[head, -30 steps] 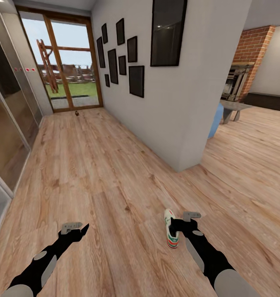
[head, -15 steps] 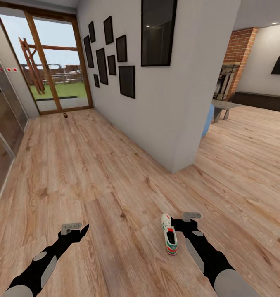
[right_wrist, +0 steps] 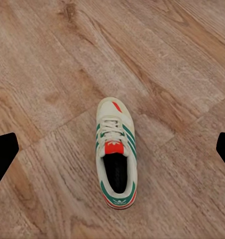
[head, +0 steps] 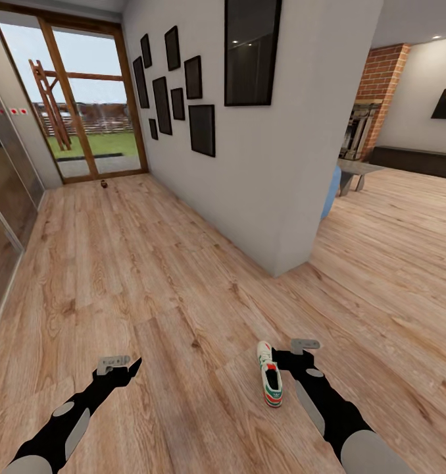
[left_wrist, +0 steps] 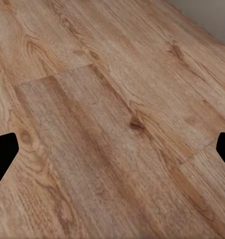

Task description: Pick up the two gym shoes and the two sandals from the corridor floor and place them onto the hallstand (shoe rack) in the corridor, making sure they are on the rack and not on the floor. Arrange them so the two gym shoes are next to each other and the two sandals are next to each other.

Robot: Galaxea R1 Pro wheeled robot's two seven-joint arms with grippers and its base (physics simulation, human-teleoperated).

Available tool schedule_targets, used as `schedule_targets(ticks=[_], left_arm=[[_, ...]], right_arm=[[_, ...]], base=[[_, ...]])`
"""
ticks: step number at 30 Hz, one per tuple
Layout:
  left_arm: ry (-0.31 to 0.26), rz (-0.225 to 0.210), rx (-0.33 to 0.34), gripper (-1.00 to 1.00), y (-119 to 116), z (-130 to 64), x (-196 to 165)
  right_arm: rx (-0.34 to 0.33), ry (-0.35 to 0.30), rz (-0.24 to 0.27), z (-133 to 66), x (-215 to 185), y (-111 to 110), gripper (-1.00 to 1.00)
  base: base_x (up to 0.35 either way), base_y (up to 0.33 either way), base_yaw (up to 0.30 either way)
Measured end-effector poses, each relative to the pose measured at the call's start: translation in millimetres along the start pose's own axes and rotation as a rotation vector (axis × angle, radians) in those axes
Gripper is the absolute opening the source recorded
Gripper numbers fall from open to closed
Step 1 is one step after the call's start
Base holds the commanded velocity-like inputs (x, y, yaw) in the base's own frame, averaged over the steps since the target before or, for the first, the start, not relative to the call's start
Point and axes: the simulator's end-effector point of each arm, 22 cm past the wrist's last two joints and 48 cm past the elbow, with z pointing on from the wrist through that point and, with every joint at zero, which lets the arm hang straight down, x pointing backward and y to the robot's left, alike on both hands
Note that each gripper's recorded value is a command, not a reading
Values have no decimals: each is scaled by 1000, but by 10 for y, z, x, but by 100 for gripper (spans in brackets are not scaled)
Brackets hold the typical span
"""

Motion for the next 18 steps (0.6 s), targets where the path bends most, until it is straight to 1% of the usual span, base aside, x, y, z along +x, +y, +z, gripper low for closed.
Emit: schedule_targets(ticks=[5,9,13,18], left_arm=[[1,0,0,100,3,-2,4],[1,0,0,100,3,-4,6],[1,0,0,100,0,-4,6],[0,-2,0,100,-3,-3,2]], right_arm=[[1,-1,0,1,0,-5,100],[1,-2,0,0,-4,-9,100],[2,-1,0,-1,-4,-10,100],[2,-1,-1,-2,-5,-11,100]], base=[[8,0,0],[75,0,0],[152,27,0],[204,129,0]])
